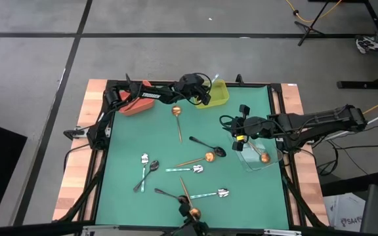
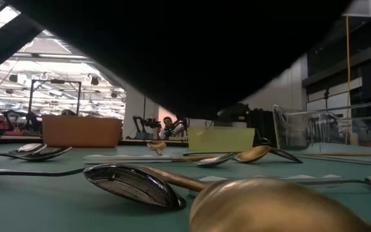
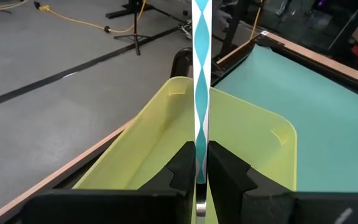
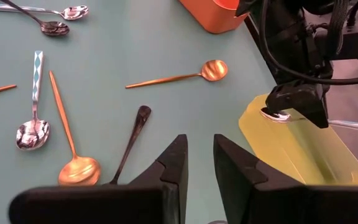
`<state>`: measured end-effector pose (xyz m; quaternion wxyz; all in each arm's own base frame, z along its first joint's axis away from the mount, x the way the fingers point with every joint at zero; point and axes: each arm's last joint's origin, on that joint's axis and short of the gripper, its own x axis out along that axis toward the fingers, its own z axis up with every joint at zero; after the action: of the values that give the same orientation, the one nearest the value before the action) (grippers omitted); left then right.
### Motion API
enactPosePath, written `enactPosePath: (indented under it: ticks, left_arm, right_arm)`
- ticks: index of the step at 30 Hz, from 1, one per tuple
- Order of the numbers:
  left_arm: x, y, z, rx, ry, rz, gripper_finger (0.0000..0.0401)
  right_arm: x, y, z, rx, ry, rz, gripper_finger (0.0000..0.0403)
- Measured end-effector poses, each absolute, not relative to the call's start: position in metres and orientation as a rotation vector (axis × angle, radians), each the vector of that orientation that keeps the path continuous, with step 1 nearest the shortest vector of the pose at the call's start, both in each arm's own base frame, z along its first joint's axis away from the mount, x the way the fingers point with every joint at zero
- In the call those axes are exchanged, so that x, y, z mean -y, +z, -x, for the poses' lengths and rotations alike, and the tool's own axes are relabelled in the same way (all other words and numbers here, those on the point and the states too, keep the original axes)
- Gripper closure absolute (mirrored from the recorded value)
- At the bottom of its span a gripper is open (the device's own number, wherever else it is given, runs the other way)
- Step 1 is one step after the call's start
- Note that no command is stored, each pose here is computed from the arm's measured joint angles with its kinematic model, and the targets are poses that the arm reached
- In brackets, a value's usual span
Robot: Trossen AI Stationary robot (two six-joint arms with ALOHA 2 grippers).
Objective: Sort silverware by color (type)
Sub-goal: Put the top center white and green spoon into the yellow bin, then put the center gold spoon into the transparent bin
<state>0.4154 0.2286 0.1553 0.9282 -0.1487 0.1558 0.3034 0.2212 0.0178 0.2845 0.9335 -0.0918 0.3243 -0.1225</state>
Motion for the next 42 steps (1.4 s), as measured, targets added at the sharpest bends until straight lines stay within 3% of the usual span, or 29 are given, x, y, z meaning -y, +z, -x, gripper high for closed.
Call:
enactPosePath:
  ticks: [9,21,31,42]
  left_arm:
    - [-0.229,0.155,-0.415,-0.321,0.622,0.305,0.0365]
    - [-0.228,0.152,-0.414,-0.36,0.632,0.311,0.031]
    - [-0.228,0.153,-0.414,-0.354,0.631,0.31,0.0302]
    - [-0.219,0.205,-0.406,-0.294,0.537,0.252,0.0317]
  right_arm:
    - [-0.018,0.284,-0.221,-0.664,-0.251,0.188,0.0336]
    - [-0.018,0.284,-0.221,-0.663,-0.251,0.188,0.0336]
    - [-0.018,0.284,-0.221,-0.664,-0.251,0.188,0.0336]
    - [-0.018,0.284,-0.221,-0.664,-0.249,0.187,0.0336]
